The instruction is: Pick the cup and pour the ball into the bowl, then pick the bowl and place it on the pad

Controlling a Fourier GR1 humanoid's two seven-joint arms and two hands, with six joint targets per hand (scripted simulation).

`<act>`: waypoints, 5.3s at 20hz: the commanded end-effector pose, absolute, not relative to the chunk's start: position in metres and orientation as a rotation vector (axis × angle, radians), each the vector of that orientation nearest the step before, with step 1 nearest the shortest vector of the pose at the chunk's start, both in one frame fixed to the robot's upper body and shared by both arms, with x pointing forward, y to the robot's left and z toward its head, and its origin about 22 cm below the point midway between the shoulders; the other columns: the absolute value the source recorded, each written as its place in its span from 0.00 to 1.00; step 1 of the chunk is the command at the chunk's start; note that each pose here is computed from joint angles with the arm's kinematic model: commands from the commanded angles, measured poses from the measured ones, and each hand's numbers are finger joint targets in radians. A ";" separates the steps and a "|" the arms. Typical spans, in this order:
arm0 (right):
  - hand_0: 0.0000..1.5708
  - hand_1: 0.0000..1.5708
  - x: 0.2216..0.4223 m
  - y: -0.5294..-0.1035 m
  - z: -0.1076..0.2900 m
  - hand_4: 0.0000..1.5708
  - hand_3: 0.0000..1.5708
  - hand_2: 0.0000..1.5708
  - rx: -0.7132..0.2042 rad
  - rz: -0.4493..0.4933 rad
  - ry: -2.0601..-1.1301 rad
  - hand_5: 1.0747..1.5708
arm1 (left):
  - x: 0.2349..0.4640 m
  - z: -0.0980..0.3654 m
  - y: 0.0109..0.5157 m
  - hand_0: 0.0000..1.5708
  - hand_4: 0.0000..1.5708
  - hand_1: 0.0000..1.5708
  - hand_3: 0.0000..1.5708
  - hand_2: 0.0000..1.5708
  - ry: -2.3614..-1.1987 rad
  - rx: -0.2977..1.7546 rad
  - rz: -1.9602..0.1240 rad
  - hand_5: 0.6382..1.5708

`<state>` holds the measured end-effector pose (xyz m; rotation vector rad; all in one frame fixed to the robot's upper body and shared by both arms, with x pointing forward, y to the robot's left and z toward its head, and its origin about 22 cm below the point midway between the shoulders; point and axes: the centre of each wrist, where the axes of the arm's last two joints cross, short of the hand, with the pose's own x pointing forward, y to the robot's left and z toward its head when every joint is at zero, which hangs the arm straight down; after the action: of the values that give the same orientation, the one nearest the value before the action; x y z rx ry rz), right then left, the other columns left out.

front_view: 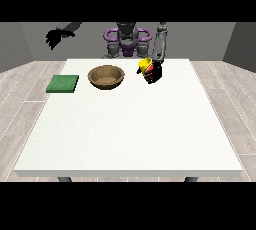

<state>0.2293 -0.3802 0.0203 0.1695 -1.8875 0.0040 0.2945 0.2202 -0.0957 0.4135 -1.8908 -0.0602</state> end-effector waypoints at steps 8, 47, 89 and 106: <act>0.00 0.00 0.234 -0.400 0.017 0.27 0.00 0.00 0.140 -0.039 -1.717 1.00 | 0.326 -0.072 0.206 0.85 0.77 0.85 1.00 1.00 -1.771 0.726 -0.381 0.99; 0.00 0.00 0.259 -0.399 -0.016 0.44 0.00 0.00 0.089 -0.098 -1.581 0.98 | 0.357 0.042 0.031 0.00 0.57 0.00 0.92 0.73 -1.350 1.406 -1.434 1.00; 0.00 0.00 0.329 -0.290 -0.056 0.00 0.00 0.00 0.035 -0.316 -1.622 1.00 | 0.348 0.245 0.391 0.00 0.16 0.00 0.00 0.00 -1.979 -0.044 -0.081 0.93; 1.00 1.00 0.315 -0.286 -0.078 0.68 1.00 1.00 -0.139 -0.375 -1.467 0.81 | 0.330 0.270 0.438 0.00 0.37 0.00 0.00 0.00 -2.072 -0.056 -0.062 1.00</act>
<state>0.3182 -0.2969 -0.0614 -0.1273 -1.6522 -0.3652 0.3330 0.4292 0.2622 -0.0435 -2.0405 -0.0481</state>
